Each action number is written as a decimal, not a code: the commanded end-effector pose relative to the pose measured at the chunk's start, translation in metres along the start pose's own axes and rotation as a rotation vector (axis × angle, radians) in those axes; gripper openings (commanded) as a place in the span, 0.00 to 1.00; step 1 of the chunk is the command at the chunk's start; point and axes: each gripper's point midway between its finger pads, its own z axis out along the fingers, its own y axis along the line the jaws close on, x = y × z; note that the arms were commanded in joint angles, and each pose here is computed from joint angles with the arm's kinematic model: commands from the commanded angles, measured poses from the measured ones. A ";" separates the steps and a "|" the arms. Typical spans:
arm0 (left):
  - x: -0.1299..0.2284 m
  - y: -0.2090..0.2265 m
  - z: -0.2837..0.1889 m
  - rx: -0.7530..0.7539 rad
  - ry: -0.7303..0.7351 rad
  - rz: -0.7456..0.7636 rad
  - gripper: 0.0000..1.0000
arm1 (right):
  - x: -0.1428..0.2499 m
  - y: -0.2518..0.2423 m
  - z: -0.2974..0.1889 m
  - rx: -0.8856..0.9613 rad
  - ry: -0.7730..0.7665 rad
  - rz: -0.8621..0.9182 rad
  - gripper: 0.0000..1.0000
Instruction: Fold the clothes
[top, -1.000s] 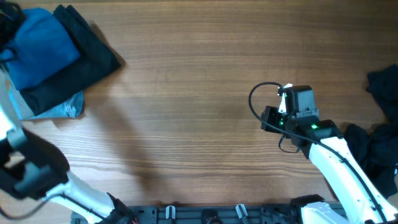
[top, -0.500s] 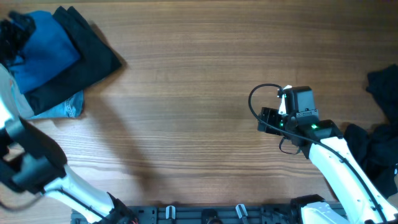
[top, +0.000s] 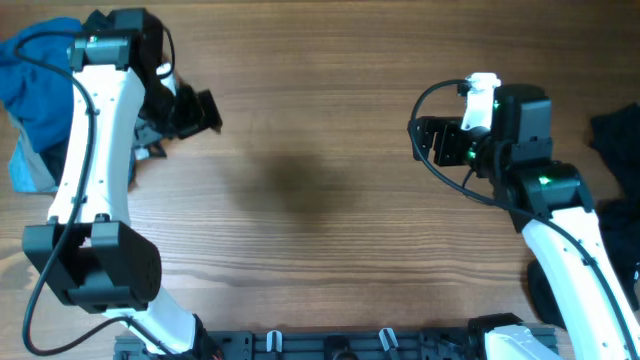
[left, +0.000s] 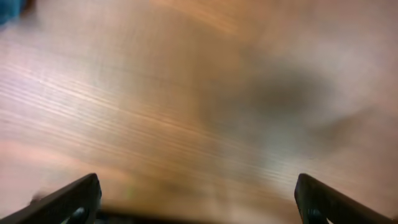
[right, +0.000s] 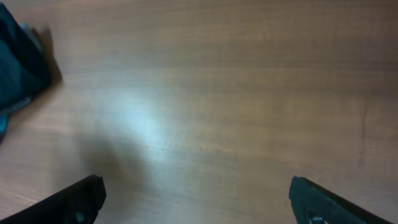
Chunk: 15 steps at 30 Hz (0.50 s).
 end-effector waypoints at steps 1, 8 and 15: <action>0.024 0.004 0.004 -0.054 0.079 0.048 1.00 | 0.033 -0.029 -0.006 0.166 0.116 0.185 1.00; 0.052 -0.006 -0.012 0.025 -0.269 0.164 0.92 | 0.074 -0.033 -0.032 0.183 0.149 0.159 1.00; 0.096 0.017 -0.034 0.282 -0.774 0.124 1.00 | 0.087 -0.036 -0.068 0.144 -0.216 0.108 1.00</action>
